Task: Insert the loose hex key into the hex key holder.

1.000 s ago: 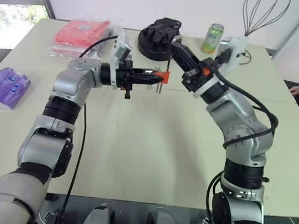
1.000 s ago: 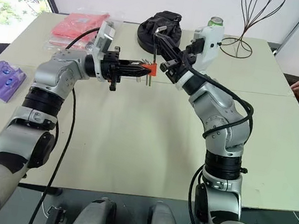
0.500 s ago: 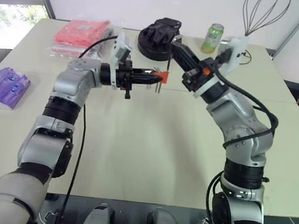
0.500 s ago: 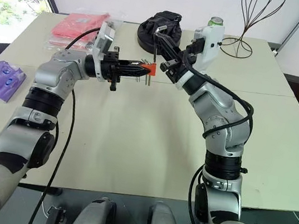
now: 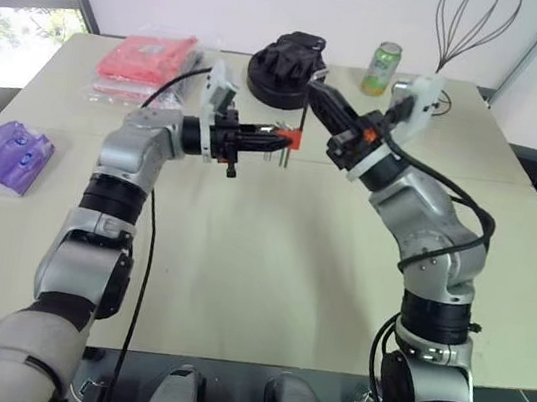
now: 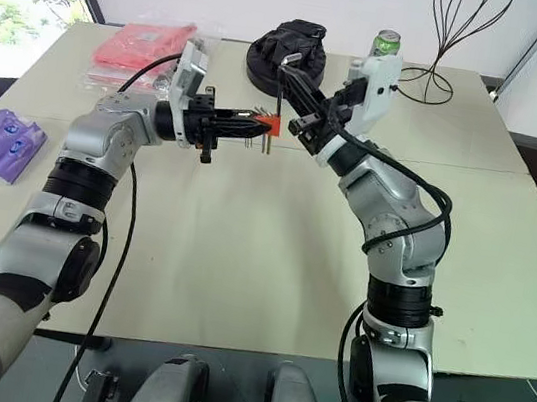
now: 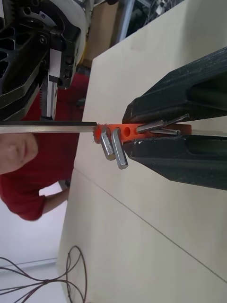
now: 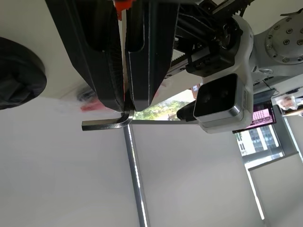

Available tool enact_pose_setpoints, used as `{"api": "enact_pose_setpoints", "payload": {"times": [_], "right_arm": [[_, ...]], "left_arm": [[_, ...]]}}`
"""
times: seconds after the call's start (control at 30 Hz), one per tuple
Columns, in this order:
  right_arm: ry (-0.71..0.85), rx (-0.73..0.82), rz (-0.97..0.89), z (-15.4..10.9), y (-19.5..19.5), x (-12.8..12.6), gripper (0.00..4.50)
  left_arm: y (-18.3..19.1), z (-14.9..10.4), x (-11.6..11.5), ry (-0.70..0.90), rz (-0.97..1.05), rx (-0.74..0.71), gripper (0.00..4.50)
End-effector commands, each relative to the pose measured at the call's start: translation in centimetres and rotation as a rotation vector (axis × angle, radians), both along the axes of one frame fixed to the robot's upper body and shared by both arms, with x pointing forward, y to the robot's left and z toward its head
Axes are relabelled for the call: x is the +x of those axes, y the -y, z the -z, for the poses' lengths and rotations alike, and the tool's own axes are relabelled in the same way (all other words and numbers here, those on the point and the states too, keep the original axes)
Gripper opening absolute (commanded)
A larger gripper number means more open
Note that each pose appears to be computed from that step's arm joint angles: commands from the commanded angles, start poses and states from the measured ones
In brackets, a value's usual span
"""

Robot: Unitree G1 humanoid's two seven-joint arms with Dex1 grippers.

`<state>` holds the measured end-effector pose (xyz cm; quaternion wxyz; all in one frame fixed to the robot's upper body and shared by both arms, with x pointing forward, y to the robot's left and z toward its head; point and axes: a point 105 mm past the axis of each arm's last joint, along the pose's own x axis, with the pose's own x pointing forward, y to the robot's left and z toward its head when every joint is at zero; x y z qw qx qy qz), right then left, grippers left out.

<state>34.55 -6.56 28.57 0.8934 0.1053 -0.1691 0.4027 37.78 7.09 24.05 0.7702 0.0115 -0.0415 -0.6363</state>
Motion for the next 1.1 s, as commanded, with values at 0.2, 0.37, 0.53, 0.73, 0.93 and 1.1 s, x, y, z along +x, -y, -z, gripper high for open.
{"api": "enact_pose_setpoints", "payload": {"times": [0.2, 0.37, 0.53, 0.73, 0.93, 1.1], "right_arm": [[0.037, -0.005, 0.018, -0.5, 0.5, 0.0, 0.04], [0.037, -0.007, 0.024, -0.5, 0.6, 0.1, 0.04], [0.043, -0.004, 0.031, -0.7, 0.8, 0.3, 0.04], [0.052, 0.003, 0.029, -1.1, 0.8, 0.3, 0.04], [0.074, 0.042, 0.006, -2.4, 0.3, -0.3, 0.04], [0.077, 0.068, -0.011, -3.0, -0.2, -0.7, 0.04]], "left_arm": [[-0.2, -2.2, -1.1, 0.076, 0.046, -0.041, 0.0], [-0.1, -2.1, -1.3, 0.073, 0.051, -0.04, 0.0], [-0.2, -1.7, -1.3, 0.067, 0.048, -0.033, 0.0], [-0.5, -1.3, -0.8, 0.059, 0.018, -0.034, 0.0], [-0.6, -0.9, -0.4, 0.036, -0.007, -0.058, 0.0], [-0.4, -1.0, -0.1, 0.02, -0.015, -0.091, 0.0]]}}
